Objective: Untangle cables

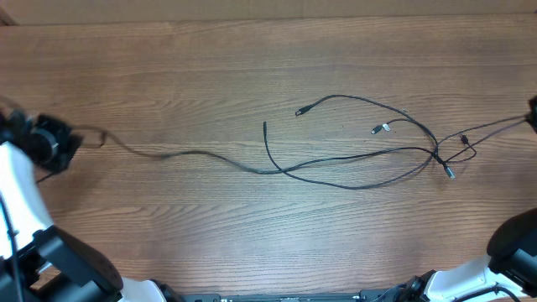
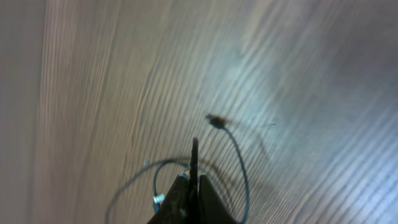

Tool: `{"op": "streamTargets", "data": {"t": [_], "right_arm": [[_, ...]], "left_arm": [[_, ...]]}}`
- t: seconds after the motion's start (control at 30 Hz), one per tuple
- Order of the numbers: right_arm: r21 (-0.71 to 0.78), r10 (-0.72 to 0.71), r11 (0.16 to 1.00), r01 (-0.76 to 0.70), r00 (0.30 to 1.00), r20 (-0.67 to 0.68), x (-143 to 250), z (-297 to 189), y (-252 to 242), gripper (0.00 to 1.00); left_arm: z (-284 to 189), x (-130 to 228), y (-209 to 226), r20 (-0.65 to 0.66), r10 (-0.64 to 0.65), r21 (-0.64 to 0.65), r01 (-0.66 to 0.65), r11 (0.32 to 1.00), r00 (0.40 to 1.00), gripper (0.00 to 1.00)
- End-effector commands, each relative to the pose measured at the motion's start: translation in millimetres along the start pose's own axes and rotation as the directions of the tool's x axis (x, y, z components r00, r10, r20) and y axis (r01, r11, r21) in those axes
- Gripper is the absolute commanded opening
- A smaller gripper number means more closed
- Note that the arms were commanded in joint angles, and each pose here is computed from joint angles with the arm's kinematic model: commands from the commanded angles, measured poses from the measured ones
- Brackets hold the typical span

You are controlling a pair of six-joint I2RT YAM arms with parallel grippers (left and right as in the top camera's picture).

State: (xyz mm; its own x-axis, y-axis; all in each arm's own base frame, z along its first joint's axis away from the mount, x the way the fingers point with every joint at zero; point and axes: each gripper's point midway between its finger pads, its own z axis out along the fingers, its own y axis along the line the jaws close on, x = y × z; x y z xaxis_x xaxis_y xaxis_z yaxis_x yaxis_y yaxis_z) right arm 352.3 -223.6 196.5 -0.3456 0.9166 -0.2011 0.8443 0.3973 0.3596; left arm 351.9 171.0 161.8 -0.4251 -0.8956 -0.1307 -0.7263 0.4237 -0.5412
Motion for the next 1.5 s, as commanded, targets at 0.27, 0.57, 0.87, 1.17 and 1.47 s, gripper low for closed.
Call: {"op": "streamTargets", "data": {"t": [0.27, 0.57, 0.87, 1.17, 1.47], "right_arm": [[0.026, -0.292, 0.956, 0.292, 0.956, 0.015, 40.7, 3.1, 55.1, 0.04], [0.031, -0.308, 0.951, 0.308, 0.951, 0.012, 45.3, 4.8, 59.0, 0.07], [0.029, -0.309, 0.951, 0.309, 0.951, 0.018, 44.0, 5.0, 60.0, 0.10], [0.033, -0.309, 0.951, 0.308, 0.951, 0.025, 42.4, 4.9, 59.9, 0.12], [0.033, -0.309, 0.951, 0.308, 0.951, 0.025, 42.5, 4.9, 59.9, 0.14]], "left_arm": [[47.0, 192.1, -184.4, -0.003, 0.821, 0.339, -0.772, 0.538, 0.571, 0.04], [49.1, 339.4, -242.2, 0.137, 0.949, 0.459, -0.867, 0.193, 0.284, 0.05], [94.5, 461.5, -203.2, -0.009, 0.996, 0.594, -0.801, 0.080, 0.093, 0.09], [94.2, 517.5, -179.8, -0.040, 0.999, 0.679, -0.734, 0.017, -0.013, 0.33], [104.6, 538.5, -165.5, -0.030, 0.996, 0.650, -0.759, -0.043, -0.082, 0.88]]}}
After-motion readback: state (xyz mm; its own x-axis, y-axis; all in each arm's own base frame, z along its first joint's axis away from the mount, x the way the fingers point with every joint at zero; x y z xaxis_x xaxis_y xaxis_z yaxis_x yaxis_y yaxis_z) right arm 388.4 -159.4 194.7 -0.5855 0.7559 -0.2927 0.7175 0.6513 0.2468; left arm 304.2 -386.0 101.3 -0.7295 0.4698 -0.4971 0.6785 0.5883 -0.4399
